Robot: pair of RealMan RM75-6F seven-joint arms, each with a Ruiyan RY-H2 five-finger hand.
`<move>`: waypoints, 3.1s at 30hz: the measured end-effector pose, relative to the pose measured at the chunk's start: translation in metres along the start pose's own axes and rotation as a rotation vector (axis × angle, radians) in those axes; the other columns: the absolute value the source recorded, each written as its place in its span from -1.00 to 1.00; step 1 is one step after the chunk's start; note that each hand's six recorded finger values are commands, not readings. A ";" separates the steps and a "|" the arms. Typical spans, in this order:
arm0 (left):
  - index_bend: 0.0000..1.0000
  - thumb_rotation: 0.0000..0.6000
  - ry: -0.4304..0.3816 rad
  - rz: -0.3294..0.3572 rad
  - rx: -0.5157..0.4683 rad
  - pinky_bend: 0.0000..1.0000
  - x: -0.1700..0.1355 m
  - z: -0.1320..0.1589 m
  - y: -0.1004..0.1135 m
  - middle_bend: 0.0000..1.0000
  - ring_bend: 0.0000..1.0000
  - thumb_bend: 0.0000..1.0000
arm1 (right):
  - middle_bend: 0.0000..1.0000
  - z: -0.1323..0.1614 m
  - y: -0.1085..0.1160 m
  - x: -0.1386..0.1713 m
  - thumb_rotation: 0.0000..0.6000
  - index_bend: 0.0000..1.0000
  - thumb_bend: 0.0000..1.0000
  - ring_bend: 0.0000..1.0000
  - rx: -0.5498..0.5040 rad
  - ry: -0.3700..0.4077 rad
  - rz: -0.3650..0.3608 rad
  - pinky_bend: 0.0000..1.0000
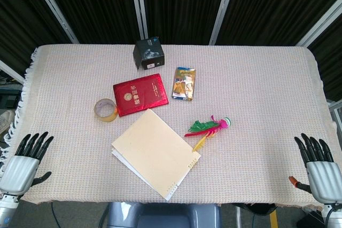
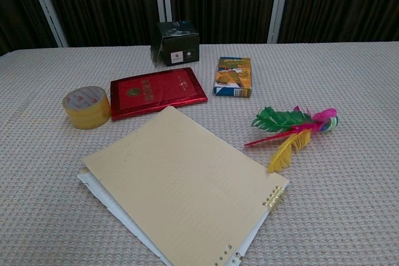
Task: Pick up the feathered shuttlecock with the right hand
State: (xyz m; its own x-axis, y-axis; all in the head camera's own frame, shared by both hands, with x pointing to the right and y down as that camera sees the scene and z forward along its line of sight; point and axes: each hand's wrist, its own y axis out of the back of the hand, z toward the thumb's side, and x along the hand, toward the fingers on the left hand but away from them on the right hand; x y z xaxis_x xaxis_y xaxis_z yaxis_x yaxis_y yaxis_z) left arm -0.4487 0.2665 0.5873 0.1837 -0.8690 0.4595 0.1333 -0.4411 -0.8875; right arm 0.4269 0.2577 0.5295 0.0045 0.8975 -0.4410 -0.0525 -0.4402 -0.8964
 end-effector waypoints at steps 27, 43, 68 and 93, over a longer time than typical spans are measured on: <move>-1.00 1.00 0.036 -0.049 0.006 -1.00 0.015 -0.003 -0.014 -1.00 -1.00 -0.82 | -1.00 0.116 -0.049 -0.093 1.00 -0.46 -0.69 -1.00 -0.051 0.446 0.069 -1.00; -1.00 1.00 0.110 -0.090 0.021 -1.00 0.031 -0.015 -0.026 -1.00 -1.00 -0.82 | -1.00 0.188 -0.073 -0.158 1.00 -0.46 -0.68 -1.00 -0.025 0.539 0.154 -1.00; -1.00 1.00 0.184 -0.118 0.045 -1.00 0.045 -0.028 -0.038 -1.00 -1.00 -0.82 | -1.00 0.225 -0.092 -0.223 1.00 -0.40 -0.64 -1.00 0.064 0.551 0.246 -1.00; -1.00 1.00 0.153 -0.120 0.018 -1.00 0.043 -0.027 -0.036 -1.00 -1.00 -0.82 | -0.91 0.219 -0.093 -0.222 1.00 0.35 -0.41 -1.00 0.120 0.533 0.188 -1.00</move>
State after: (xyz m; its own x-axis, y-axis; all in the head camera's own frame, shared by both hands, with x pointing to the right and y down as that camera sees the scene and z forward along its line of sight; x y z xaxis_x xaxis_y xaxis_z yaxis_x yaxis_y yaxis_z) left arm -0.4717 0.2395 0.6380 0.0150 -0.8348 0.5504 0.1635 -0.5410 -0.8250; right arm 0.2120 0.1054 0.7211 0.4849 0.6527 -0.5821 -0.2142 -0.5567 -0.8026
